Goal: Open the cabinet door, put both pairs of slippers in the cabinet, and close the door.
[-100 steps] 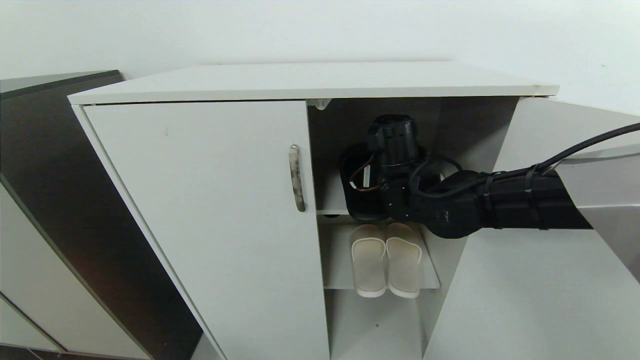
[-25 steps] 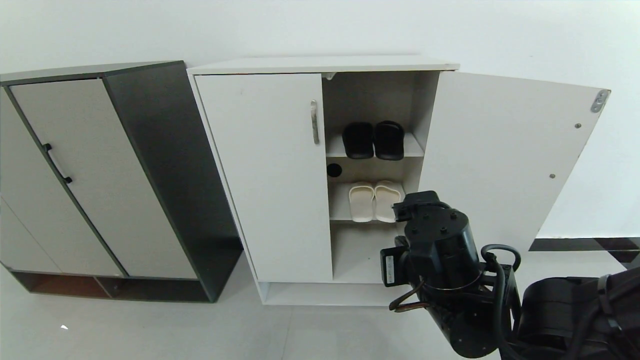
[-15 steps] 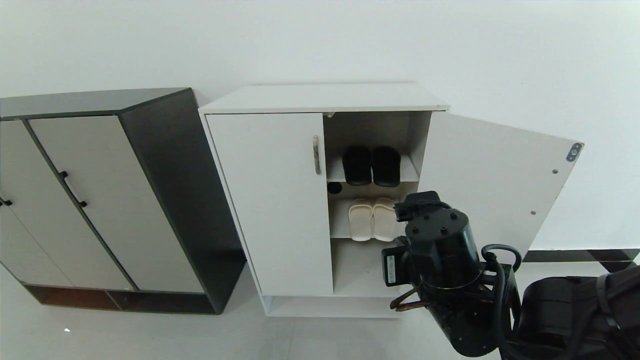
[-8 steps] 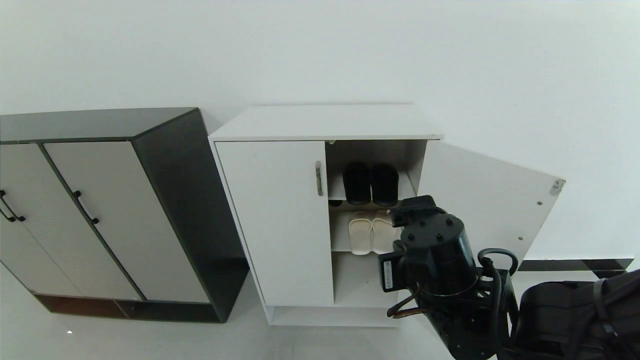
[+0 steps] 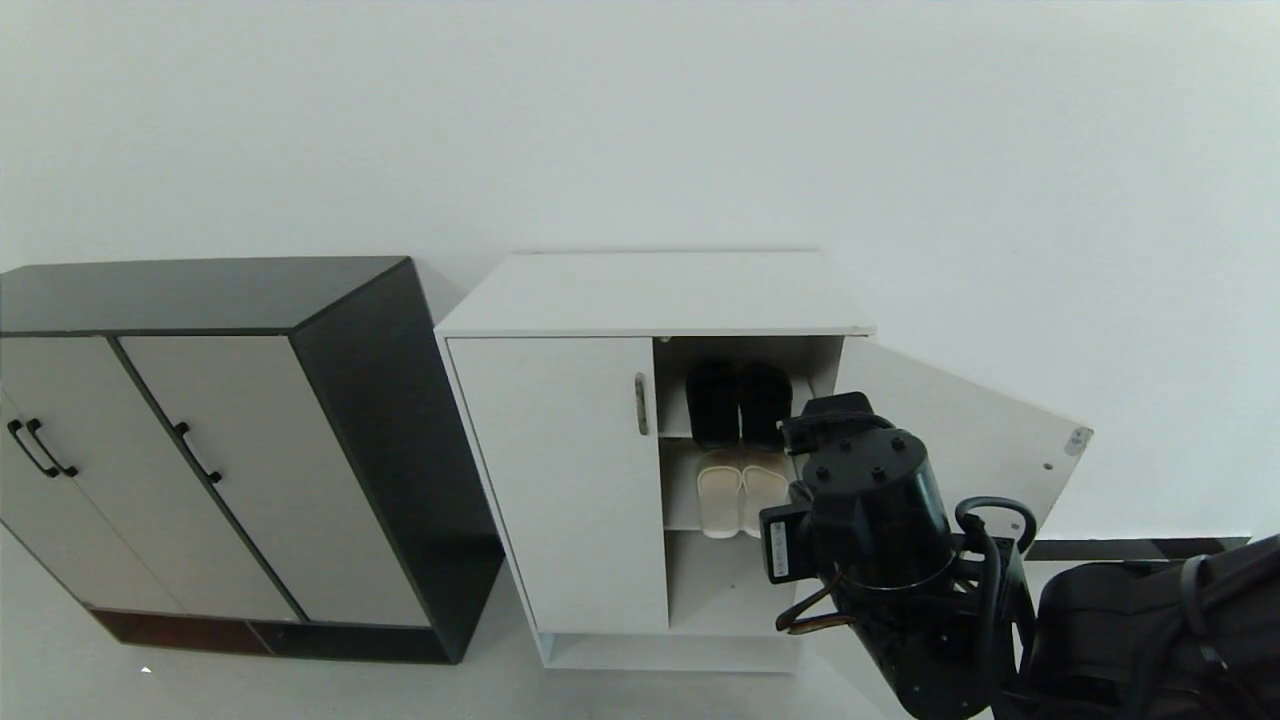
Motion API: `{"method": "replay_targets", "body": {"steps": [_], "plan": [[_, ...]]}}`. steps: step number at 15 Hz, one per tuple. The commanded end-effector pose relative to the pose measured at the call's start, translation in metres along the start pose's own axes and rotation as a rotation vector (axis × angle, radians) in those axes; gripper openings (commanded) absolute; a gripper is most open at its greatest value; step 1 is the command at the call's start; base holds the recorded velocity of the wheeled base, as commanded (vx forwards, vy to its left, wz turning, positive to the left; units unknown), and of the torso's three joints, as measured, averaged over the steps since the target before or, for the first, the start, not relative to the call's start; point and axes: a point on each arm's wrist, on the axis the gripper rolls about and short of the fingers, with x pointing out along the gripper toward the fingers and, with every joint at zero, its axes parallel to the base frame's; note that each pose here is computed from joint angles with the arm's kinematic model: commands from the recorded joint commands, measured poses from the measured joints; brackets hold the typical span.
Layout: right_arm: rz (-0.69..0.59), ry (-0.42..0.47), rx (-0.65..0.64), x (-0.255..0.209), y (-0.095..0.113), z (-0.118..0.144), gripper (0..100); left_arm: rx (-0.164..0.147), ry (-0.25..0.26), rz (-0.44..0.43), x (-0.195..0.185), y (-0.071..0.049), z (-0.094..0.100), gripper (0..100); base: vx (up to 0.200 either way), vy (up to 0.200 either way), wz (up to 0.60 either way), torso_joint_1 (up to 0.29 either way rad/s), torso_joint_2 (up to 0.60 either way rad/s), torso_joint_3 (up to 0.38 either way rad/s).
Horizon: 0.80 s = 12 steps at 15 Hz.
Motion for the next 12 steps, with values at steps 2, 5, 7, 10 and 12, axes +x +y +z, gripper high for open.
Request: {"method": "replay_targets", "body": {"steps": [2,5,7,10,12], "plan": [[0.000,0.001,-0.001,0.0002,0.0002,-0.0006,0,0.000,0.000,0.000,0.0000,0.0000,0.0000,0,0.000,0.000,0.00,0.222,-0.54,-0.312],[0.000,0.001,-0.001,0.0002,0.0002,-0.0006,0,0.000,0.000,0.000,0.0000,0.0000,0.0000,0,0.000,0.000,0.00,0.238,-0.56,-0.320],[-0.003,0.001,0.000,0.0009,-0.0006,-0.0004,0,0.000,0.000,0.000,0.0000,0.0000,0.0000,0,0.000,0.000,0.00,0.264,-0.59,-0.332],[-0.006,0.001,0.001,0.0015,-0.0013,-0.0003,0,0.000,0.000,0.000,0.0000,0.0000,0.0000,0,0.000,0.000,0.00,0.263,-0.58,-0.323],[-0.008,-0.008,0.010,0.0025,-0.0027,0.0017,0,0.000,0.000,0.000,0.0000,0.0000,0.0000,0,0.000,0.000,0.00,0.200,-0.43,-0.232]]}}
